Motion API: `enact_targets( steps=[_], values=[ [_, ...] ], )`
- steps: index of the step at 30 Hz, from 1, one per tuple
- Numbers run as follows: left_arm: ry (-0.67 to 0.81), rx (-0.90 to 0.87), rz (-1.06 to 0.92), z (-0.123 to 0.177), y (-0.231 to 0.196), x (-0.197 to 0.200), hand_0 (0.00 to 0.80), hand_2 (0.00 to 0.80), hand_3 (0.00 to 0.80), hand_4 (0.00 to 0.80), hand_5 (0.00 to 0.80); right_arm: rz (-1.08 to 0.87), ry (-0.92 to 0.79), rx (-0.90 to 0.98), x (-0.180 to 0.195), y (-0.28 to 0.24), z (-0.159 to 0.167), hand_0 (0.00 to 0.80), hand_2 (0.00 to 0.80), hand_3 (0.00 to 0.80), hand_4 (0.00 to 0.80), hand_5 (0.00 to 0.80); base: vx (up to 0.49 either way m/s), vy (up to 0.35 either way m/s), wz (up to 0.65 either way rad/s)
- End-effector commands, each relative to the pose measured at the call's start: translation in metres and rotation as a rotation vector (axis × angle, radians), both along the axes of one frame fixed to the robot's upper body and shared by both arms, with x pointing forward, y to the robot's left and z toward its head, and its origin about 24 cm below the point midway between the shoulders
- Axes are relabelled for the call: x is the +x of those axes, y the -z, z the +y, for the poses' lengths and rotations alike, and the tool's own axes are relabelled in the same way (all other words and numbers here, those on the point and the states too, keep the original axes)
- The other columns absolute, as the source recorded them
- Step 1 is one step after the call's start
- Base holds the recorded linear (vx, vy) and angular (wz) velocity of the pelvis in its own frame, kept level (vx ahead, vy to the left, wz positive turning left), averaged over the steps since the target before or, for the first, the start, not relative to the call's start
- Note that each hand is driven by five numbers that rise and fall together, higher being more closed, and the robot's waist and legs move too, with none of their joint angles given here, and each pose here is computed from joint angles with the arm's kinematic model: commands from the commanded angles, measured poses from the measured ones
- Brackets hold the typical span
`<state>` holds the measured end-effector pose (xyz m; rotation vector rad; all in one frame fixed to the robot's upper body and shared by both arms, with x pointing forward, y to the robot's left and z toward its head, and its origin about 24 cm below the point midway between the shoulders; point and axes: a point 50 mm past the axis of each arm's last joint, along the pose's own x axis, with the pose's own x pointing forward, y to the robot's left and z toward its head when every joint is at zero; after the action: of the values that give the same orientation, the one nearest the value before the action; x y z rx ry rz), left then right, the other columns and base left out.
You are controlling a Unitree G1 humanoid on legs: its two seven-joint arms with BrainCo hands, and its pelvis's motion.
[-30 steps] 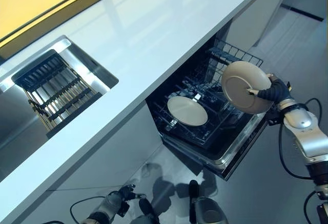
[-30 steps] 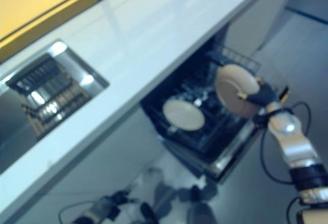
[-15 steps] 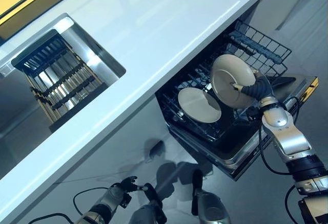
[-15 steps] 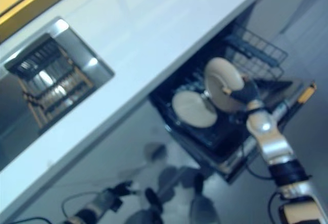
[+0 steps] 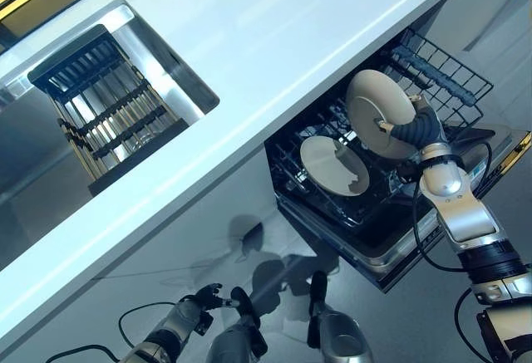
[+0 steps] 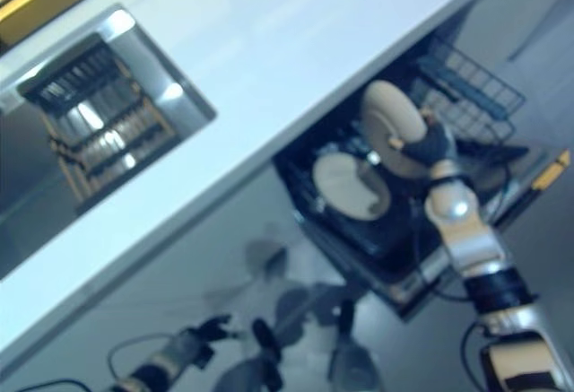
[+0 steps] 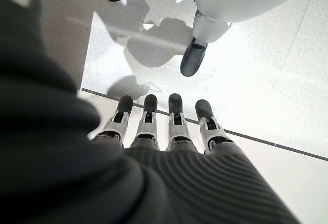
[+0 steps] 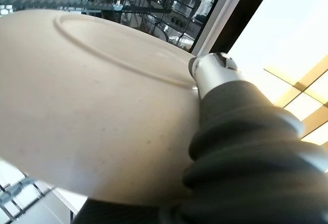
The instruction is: Take plates into dishwasher
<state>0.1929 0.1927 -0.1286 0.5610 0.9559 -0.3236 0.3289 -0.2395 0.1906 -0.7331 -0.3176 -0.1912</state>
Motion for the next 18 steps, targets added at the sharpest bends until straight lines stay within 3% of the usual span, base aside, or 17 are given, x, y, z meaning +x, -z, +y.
enact_targets(
  steps=[1, 10, 18],
  values=[
    [-0.022, 0.079, -0.014, 0.029, -0.005, 0.001, 0.0, 0.0, 0.0, 0.0, 0.0, -0.247, -0.028, -0.089, -0.005, -0.058, 0.014, 0.8, 0.8, 0.8, 0.8, 0.8, 0.0, 0.0, 0.0],
    [-0.022, 0.094, -0.004, 0.036, -0.005, -0.004, 0.0, 0.0, 0.0, 0.0, 0.0, -0.289, 0.048, -0.24, -0.014, -0.074, 0.0, 0.8, 0.8, 0.8, 0.8, 0.8, 0.012, -0.002, 0.07],
    [-0.018, 0.098, 0.0, 0.037, -0.005, -0.004, 0.0, 0.0, 0.0, 0.0, 0.0, -0.241, 0.07, -0.231, -0.013, -0.066, -0.008, 0.8, 0.8, 0.8, 0.8, 0.8, 0.003, -0.001, 0.01]
  ],
)
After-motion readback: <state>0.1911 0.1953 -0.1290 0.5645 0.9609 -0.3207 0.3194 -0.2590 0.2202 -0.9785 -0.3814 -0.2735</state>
